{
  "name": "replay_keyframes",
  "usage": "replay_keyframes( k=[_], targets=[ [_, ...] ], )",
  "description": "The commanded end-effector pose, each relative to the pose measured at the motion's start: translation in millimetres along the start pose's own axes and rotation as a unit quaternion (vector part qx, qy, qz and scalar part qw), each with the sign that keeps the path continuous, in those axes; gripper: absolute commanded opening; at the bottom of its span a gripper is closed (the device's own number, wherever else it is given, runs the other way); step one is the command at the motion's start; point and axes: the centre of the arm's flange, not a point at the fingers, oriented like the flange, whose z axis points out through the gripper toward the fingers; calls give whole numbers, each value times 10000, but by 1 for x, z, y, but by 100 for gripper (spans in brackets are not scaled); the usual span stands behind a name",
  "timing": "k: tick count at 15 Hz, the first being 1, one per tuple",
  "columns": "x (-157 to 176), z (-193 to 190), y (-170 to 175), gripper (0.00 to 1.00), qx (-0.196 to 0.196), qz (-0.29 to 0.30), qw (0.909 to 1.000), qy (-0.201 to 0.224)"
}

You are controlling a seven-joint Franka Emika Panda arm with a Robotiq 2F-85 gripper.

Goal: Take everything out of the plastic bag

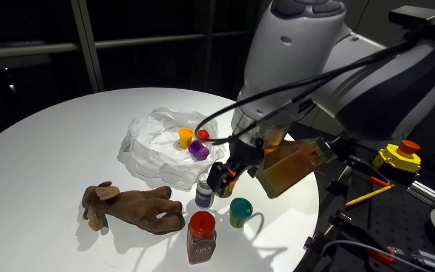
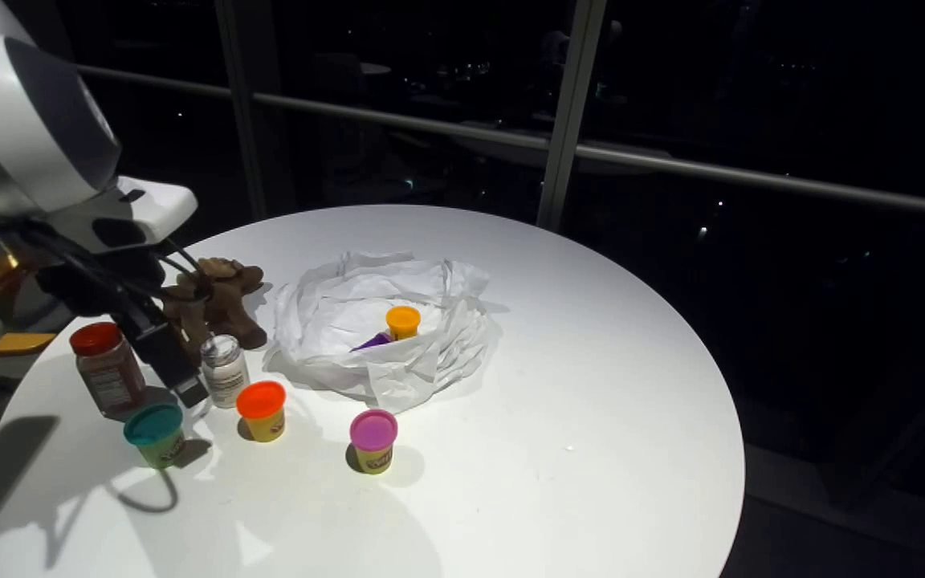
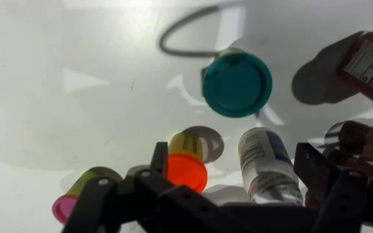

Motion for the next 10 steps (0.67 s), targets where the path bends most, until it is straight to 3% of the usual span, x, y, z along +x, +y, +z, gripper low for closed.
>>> replay_keyframes(
  k=[1, 6, 10],
  targets=[
    [51, -45, 25, 100, -100, 233, 9995, 173],
    [133, -46, 53, 100, 165, 241, 9994, 189],
    [187, -41, 45, 100, 418, -64, 9989, 211]
  ],
)
